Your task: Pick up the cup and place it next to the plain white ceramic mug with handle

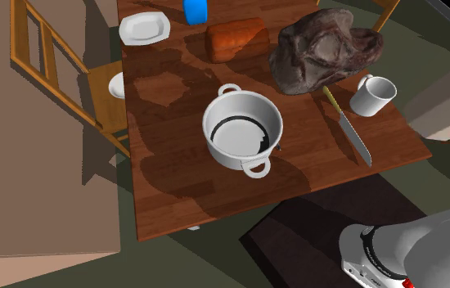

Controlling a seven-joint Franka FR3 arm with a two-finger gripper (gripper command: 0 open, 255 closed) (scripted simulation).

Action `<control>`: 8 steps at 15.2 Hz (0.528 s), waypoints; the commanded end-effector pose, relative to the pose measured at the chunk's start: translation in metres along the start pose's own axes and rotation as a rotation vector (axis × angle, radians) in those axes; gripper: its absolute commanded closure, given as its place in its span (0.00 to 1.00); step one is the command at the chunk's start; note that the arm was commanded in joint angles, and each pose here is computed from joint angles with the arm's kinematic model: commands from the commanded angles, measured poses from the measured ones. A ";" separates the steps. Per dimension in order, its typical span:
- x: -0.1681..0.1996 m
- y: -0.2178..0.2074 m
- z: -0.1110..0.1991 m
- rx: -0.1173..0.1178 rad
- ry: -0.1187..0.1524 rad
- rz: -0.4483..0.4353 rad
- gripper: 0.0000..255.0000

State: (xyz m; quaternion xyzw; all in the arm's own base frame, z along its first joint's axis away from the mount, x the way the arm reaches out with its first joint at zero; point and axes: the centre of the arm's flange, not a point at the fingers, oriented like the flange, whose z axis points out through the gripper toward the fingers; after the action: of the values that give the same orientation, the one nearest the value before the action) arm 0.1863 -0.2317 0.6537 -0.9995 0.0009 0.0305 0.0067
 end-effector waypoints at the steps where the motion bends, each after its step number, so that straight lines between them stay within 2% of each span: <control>1: -0.018 0.022 0.001 -0.001 0.000 -0.001 1.00; 6: -0.060 0.075 0.003 -0.001 0.000 -0.001 1.00; 8: -0.060 0.075 0.013 -0.001 0.000 -0.001 1.00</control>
State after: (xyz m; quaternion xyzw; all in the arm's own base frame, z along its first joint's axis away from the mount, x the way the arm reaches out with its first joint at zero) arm 0.1275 -0.3024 0.6478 -0.9995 0.0006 0.0305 0.0067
